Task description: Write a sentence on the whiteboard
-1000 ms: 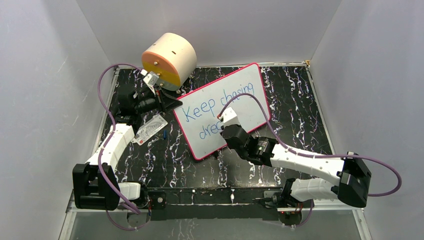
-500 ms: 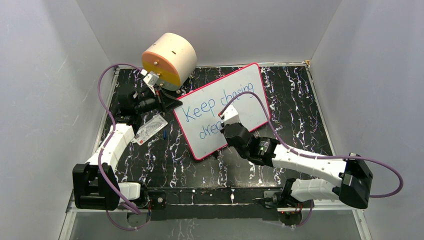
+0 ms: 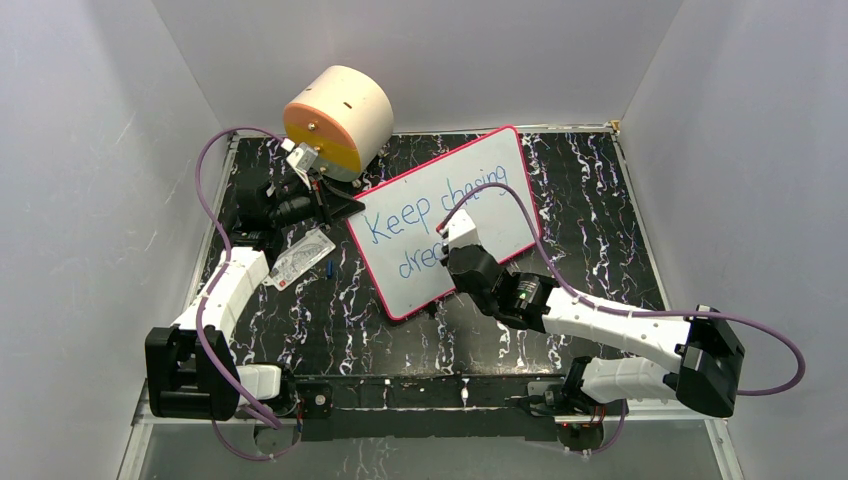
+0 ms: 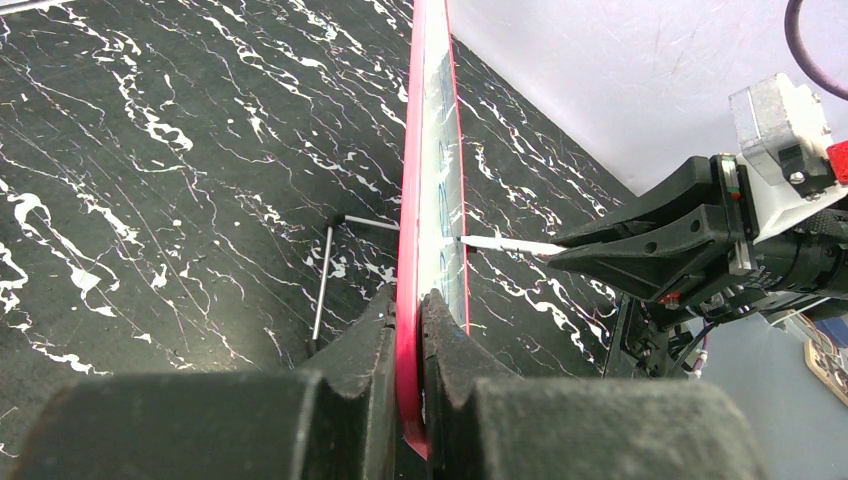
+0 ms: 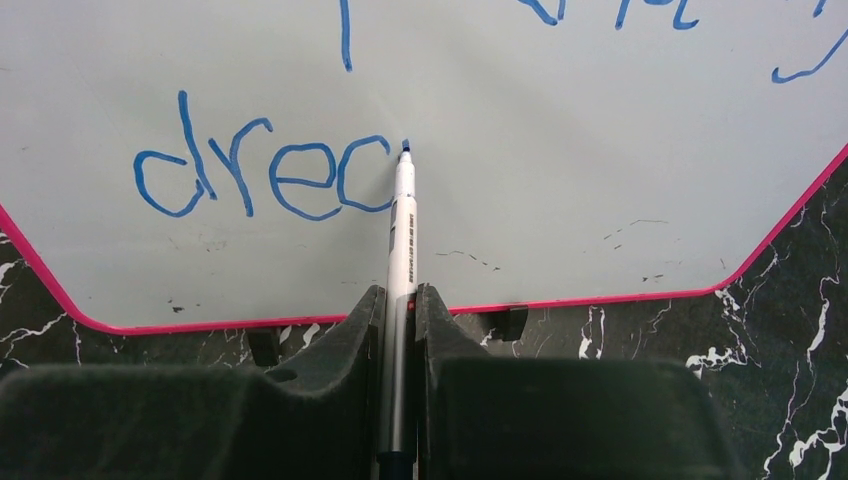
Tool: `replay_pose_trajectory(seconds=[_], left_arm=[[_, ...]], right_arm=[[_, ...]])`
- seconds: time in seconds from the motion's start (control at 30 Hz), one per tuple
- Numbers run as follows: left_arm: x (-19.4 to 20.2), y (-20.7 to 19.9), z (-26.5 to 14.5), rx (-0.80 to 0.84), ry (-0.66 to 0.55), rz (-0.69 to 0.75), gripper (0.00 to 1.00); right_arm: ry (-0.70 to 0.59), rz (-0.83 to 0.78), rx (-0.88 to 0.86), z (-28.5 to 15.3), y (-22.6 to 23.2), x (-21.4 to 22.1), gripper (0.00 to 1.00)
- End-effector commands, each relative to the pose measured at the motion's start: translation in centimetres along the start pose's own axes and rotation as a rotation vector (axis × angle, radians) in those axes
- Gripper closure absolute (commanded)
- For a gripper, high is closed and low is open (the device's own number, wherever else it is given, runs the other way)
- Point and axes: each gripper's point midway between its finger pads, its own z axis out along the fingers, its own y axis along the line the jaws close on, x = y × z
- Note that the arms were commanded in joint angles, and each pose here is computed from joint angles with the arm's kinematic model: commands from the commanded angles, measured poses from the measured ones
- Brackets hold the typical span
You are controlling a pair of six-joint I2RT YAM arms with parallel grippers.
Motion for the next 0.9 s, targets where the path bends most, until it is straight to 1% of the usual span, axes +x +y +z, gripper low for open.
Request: replay_pose_trajectory(seconds=[0.0, 0.47, 0.67, 0.87], left_arm=[[2.7, 0.4, 0.6, 0.005, 0.072, 0.007, 1.00], [2.9, 0.6, 0.6, 0.002, 0.076, 0.001, 1.00], [2.9, 0.6, 0.6, 0.001, 0.075, 0.002, 1.00], [2.9, 0.6, 0.6, -0.002, 0.075, 0.003, 1.00]], right_arm=[[0.027, 0.019, -0.003, 0.0, 0.0, 0.4, 1.00], [0.076, 0.010, 0.013, -0.4, -0.6, 2.2, 1.00], [0.048, 0.024, 0.053, -0.5, -1.4, 1.5, 1.00], [-0.006, 0.056, 0.045, -1.0, -1.6, 0.1, 1.00]])
